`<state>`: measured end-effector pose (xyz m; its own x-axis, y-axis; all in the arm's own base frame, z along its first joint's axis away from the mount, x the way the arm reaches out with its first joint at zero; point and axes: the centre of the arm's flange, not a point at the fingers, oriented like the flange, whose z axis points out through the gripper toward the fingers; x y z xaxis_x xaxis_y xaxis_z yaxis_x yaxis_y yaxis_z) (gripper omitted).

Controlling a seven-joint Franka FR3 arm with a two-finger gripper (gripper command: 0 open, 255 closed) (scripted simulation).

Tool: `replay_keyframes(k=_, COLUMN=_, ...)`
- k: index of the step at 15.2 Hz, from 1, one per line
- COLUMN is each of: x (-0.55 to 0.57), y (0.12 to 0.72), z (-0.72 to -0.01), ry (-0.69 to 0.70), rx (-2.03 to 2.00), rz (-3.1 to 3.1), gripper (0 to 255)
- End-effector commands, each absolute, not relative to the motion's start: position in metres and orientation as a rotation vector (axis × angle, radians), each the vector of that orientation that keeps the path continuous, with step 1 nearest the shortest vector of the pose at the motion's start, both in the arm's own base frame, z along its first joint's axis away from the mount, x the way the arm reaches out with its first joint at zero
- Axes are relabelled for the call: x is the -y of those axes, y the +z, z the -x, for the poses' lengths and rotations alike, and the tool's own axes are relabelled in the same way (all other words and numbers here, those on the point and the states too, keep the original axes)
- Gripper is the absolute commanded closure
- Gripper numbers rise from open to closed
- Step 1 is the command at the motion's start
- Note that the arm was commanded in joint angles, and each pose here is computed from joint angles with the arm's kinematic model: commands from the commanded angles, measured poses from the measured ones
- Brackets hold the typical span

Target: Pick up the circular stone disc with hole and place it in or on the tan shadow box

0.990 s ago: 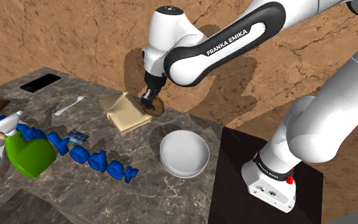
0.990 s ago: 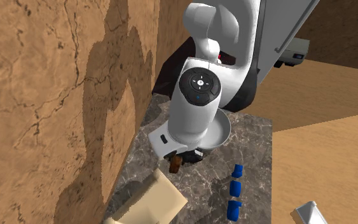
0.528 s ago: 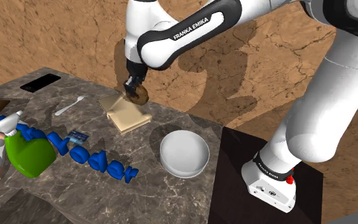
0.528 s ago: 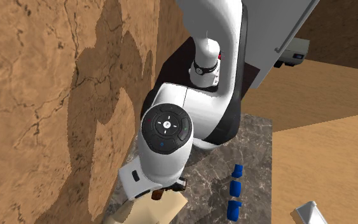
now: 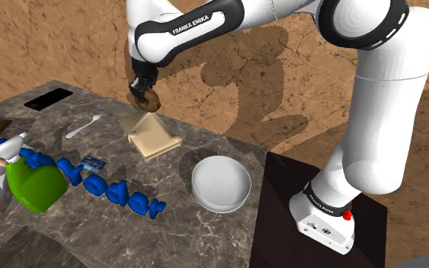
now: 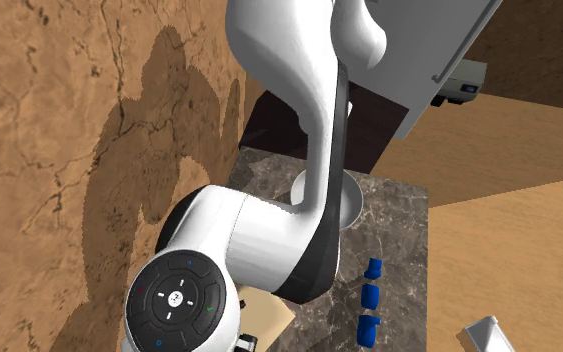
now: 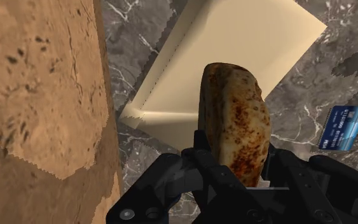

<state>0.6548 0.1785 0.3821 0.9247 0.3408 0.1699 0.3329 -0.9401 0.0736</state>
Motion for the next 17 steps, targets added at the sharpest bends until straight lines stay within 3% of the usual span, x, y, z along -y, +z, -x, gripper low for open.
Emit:
replay_keyframes(k=1, x=-0.182, y=0.376, z=-0.660, ry=0.281, rx=-0.532, rz=-3.039, gripper=255)
replay_keyframes(k=17, x=-0.182, y=0.298, z=-0.660, ry=0.281, rx=-0.532, rz=-3.039, gripper=255)
